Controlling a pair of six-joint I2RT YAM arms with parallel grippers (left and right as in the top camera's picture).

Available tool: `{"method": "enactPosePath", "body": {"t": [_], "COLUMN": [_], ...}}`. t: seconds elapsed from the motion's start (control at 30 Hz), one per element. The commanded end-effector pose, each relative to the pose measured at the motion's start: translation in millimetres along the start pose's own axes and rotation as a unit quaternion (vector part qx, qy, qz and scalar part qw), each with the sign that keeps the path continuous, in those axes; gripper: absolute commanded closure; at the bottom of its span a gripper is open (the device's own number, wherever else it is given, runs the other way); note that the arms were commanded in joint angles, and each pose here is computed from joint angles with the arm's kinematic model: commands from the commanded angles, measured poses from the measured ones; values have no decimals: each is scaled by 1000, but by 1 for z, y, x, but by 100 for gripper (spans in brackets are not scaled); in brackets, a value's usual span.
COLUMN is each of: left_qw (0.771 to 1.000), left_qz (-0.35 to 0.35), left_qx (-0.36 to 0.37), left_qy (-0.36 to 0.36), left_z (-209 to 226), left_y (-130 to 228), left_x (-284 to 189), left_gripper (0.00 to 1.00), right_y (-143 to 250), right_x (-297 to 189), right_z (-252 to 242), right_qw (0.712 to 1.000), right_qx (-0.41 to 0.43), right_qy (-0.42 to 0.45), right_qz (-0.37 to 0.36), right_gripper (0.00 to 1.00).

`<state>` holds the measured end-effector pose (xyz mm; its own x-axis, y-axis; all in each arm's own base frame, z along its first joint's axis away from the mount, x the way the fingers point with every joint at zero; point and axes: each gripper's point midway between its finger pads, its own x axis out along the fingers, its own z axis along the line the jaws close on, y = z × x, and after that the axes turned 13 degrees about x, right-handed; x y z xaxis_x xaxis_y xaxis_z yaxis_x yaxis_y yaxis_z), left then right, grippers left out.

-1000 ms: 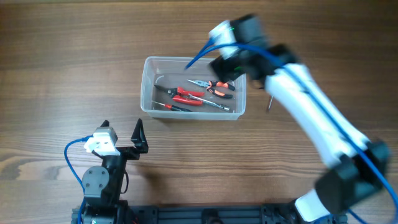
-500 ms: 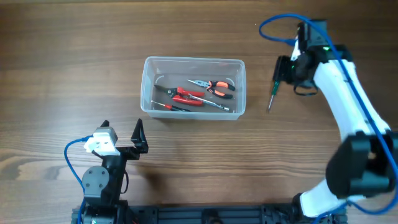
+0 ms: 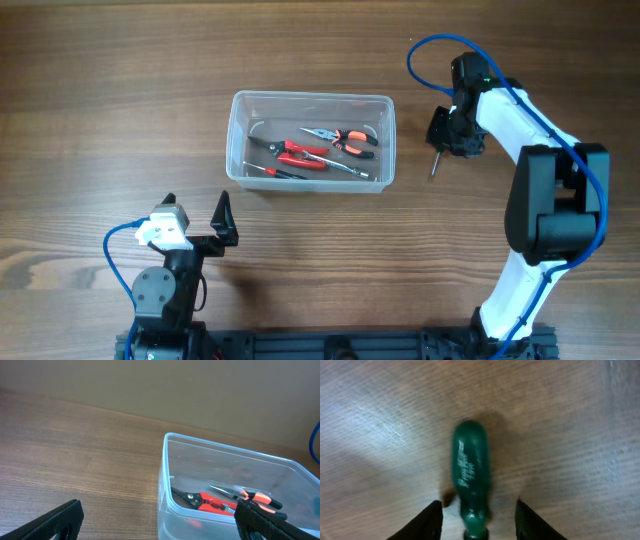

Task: Pack container
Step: 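Move the right gripper to the green screwdriver and grasp it, then carry the green screwdriver into the container and release it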

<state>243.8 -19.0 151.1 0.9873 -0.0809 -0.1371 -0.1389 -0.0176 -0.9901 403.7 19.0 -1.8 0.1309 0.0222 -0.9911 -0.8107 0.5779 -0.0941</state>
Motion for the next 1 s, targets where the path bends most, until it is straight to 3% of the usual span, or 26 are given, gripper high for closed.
{"method": "enactPosePath", "body": {"t": [0.0, 0.13, 0.3, 0.47, 0.6, 0.7, 0.83, 0.97], "left_qw": [1000, 1000, 1000, 1000, 1000, 1000, 1000, 1000], "left_qz": [1, 1, 1, 1, 1, 1, 1, 1], "left_qx": [-7, -7, -7, -7, -7, -7, -7, -7], "left_qy": [-4, -4, -4, -4, -4, -4, -4, -4], "left_z": [2, 2, 2, 2, 2, 2, 2, 2], "left_y": [2, 2, 2, 2, 2, 2, 2, 2], "left_x": [0, 0, 0, 0, 0, 0, 0, 0], "left_gripper": [0, 0, 0, 0, 0, 0, 0, 0], "right_y": [-1, -1, -8, -28, 0, 43, 104, 134], "right_x": [8, 8, -13, -135, -231, -265, -251, -211], "right_z": [-2, -2, 4, 59, 112, 143, 173, 191], "right_qw": [1000, 1000, 999, 975, 907, 839, 759, 686], "right_qx": [16, 15, -33, -133, -277, -404, -546, -652], "right_qy": [0, 0, -13, -137, -249, -284, -291, -267], "right_qz": [5, 5, -13, -110, -197, -229, -202, -180], "right_gripper": [64, 96, 96, 96, 96, 96, 96, 96]}}
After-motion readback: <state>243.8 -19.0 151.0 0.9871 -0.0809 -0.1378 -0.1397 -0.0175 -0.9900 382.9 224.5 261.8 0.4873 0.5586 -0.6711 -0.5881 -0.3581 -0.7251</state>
